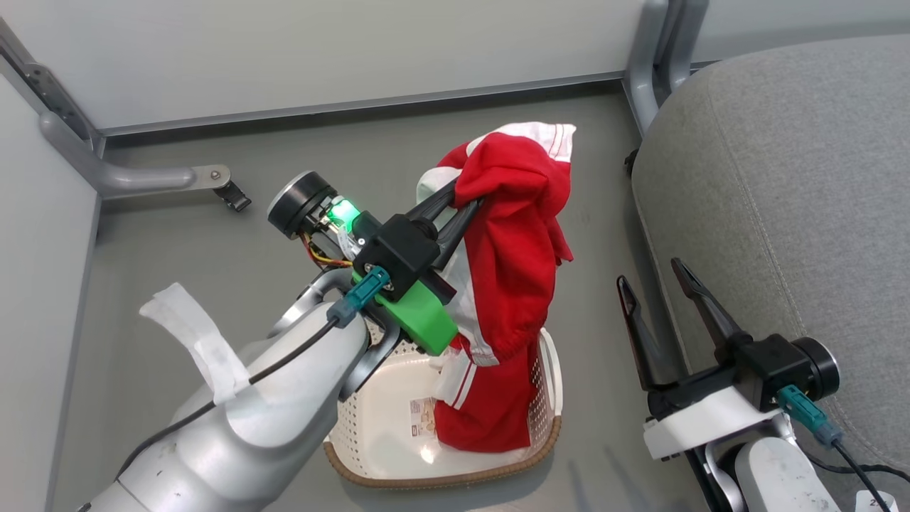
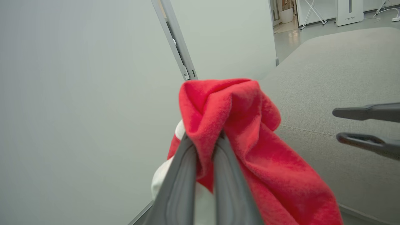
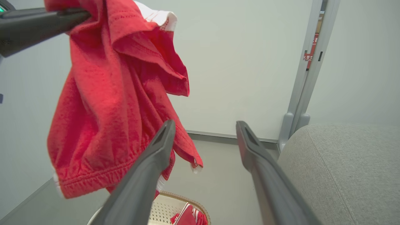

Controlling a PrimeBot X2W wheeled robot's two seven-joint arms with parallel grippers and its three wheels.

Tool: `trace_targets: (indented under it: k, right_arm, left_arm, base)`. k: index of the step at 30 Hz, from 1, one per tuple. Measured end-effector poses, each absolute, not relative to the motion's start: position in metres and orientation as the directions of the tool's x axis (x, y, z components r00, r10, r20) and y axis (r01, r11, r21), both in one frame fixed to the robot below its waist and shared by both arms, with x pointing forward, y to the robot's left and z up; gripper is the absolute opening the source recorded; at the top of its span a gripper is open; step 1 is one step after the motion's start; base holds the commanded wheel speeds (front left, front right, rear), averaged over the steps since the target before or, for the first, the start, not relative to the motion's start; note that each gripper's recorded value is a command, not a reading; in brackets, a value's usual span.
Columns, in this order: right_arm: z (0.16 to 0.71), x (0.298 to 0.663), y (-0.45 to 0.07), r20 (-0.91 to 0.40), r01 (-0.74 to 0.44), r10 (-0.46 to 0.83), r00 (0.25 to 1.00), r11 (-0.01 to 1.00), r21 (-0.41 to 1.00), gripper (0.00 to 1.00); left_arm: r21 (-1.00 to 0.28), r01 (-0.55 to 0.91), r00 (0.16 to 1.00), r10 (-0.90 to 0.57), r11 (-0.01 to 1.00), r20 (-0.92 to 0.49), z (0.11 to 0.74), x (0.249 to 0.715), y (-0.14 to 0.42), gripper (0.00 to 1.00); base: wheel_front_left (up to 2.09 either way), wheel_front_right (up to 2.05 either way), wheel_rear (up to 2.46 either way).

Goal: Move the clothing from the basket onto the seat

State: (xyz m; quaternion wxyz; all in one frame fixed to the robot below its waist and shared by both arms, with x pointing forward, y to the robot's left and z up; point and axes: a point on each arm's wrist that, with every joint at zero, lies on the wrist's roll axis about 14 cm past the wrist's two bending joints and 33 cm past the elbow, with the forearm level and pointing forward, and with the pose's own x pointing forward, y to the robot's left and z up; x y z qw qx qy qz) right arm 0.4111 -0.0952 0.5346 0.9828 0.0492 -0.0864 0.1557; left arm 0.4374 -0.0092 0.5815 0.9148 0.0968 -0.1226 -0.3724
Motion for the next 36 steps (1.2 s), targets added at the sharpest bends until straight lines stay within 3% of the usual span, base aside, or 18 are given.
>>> trace_targets:
  k: [13,21,36]
  right_arm:
    - [0.548,0.4,-0.081,0.223,-0.36,0.333,0.916,0.928,0.091,1.0]
    - [0.561,0.391,-0.035,0.262,-0.491,0.455,0.851,0.866,0.093,1.0]
    - [0.559,0.409,-0.002,0.246,-0.581,0.558,0.792,0.813,0.028,1.0]
  left_arm:
    - [0.247,0.649,0.679,-0.694,0.72,0.24,0.606,0.419,-0.013,0.0]
    - [0.241,0.646,0.686,-0.689,0.725,0.233,0.602,0.417,-0.01,0.0]
    - [0.225,0.655,0.68,-0.692,0.722,0.241,0.602,0.412,-0.014,0.0]
  base:
    - [0.0,0.0,0.0]
    - [0.0,0.0,0.0]
    - [0.0,0.0,0.0]
